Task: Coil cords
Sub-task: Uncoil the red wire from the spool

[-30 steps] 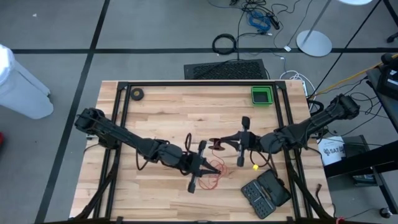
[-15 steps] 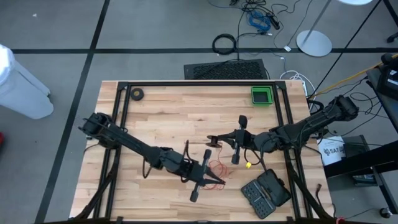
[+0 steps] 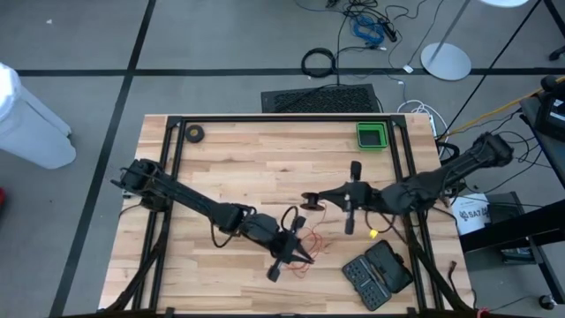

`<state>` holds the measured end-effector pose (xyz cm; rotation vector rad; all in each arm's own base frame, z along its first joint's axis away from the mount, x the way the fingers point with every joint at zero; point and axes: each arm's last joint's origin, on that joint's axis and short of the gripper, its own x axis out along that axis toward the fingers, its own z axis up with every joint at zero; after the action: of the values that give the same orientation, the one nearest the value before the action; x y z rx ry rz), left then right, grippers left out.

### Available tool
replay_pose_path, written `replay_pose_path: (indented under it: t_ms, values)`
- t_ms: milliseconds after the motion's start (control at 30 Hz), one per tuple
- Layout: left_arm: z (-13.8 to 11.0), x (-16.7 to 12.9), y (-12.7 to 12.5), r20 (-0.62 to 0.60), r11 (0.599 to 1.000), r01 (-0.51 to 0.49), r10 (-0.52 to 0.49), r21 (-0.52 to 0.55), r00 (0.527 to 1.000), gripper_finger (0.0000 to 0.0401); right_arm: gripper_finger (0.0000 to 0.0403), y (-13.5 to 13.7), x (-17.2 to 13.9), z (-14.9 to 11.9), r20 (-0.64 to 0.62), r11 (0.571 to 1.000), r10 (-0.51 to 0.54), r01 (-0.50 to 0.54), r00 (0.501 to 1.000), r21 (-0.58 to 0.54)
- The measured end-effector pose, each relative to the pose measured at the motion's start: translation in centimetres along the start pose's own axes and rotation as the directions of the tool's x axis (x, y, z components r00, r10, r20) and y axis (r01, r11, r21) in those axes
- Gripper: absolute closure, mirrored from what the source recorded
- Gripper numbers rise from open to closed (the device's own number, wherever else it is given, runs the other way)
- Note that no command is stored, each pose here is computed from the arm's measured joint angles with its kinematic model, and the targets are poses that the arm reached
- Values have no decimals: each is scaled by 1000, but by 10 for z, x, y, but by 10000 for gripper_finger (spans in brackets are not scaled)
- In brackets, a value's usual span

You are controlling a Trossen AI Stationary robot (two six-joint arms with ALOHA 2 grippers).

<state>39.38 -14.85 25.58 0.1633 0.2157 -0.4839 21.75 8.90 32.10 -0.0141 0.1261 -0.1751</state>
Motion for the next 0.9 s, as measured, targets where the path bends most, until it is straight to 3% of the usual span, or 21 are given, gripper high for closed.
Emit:
replay_pose_path:
  t_ms: [133, 300, 600, 767, 900]
  values:
    - [-5, 0, -2, -59, 1000, 9, -10, -9, 998, 339, 403, 3, -12, 4, 9, 999, 42, -42, 999, 1]
    - [-15, -1, -3, -157, 996, -12, -3, -94, 988, 300, 403, 6, -21, 5, 7, 997, 75, -75, 997, -5]
    - [-29, -8, -6, -335, 983, -37, -26, -181, 942, 294, 403, 7, -25, 7, 16, 996, 91, -91, 996, -1]
    - [-14, -24, -2, -348, 977, -164, 108, -133, 931, 294, 403, 7, -25, 6, 12, 996, 90, -90, 996, -4]
    - [10, -42, 0, -282, 960, -258, 219, -106, 934, 294, 403, 7, -25, 6, 11, 996, 90, -90, 996, -5]
